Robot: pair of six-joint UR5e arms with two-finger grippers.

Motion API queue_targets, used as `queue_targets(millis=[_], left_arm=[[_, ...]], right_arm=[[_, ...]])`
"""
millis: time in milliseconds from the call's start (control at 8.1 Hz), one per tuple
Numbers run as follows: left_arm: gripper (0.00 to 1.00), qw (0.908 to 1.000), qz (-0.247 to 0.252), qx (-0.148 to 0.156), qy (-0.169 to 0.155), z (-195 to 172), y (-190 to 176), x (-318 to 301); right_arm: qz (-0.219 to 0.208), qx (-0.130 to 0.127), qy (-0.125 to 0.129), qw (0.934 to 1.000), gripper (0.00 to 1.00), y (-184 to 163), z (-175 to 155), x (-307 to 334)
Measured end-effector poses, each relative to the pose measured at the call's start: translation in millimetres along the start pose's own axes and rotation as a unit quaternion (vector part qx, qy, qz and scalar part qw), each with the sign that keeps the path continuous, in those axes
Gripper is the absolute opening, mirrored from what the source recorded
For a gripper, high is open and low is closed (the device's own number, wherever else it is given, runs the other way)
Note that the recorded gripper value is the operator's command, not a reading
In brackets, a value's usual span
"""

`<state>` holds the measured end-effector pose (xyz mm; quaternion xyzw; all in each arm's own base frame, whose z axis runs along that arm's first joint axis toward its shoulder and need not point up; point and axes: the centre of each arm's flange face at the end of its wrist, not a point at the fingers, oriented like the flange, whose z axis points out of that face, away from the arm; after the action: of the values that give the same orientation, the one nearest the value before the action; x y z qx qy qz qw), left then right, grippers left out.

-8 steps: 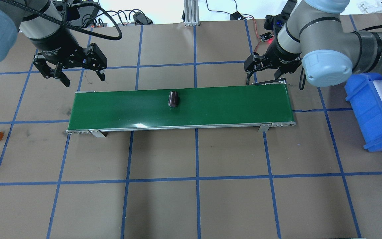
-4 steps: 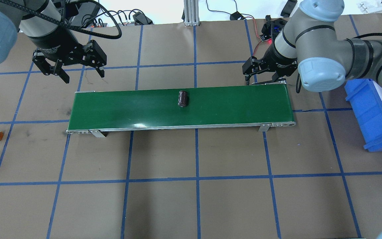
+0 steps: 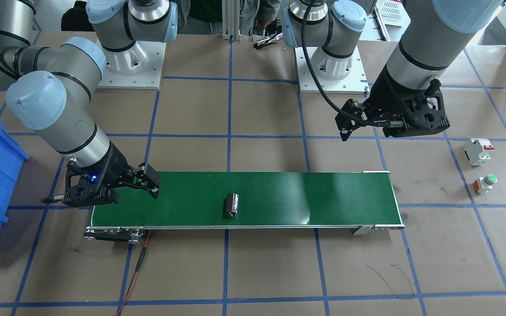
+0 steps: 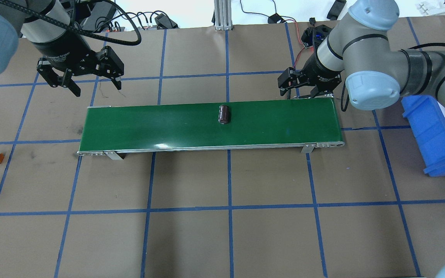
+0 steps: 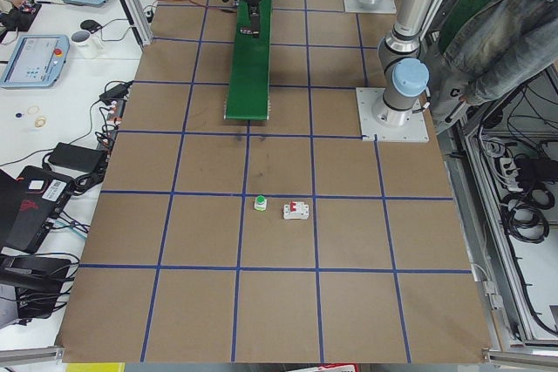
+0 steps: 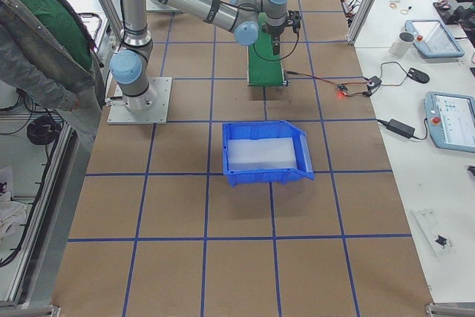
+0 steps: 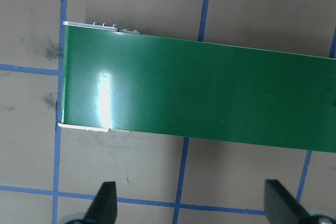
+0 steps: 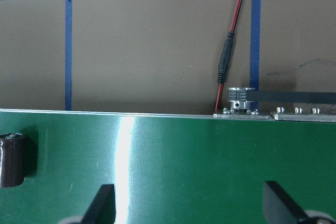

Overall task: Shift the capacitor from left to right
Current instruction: 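Move the right gripper down over the belt toward the approaching capacitor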

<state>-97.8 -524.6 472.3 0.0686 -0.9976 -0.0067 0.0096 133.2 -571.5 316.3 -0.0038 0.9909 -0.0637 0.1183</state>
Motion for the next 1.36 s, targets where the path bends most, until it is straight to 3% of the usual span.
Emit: queue_targets(millis=[864,1357], left_arm=[[1.00,1.0000,0.001,0.001,0.000,-0.4,0.3,0.6],[1.00,1.0000,0.000,0.000,0.001,-0.6,0.3,0.2]], right_arm=[[0.005,-0.022,-0.002,0.9997,0.98,9.0,26.4,6.1],[0.005,-0.022,-0.002,0.9997,0.98,9.2,32.0,6.4]])
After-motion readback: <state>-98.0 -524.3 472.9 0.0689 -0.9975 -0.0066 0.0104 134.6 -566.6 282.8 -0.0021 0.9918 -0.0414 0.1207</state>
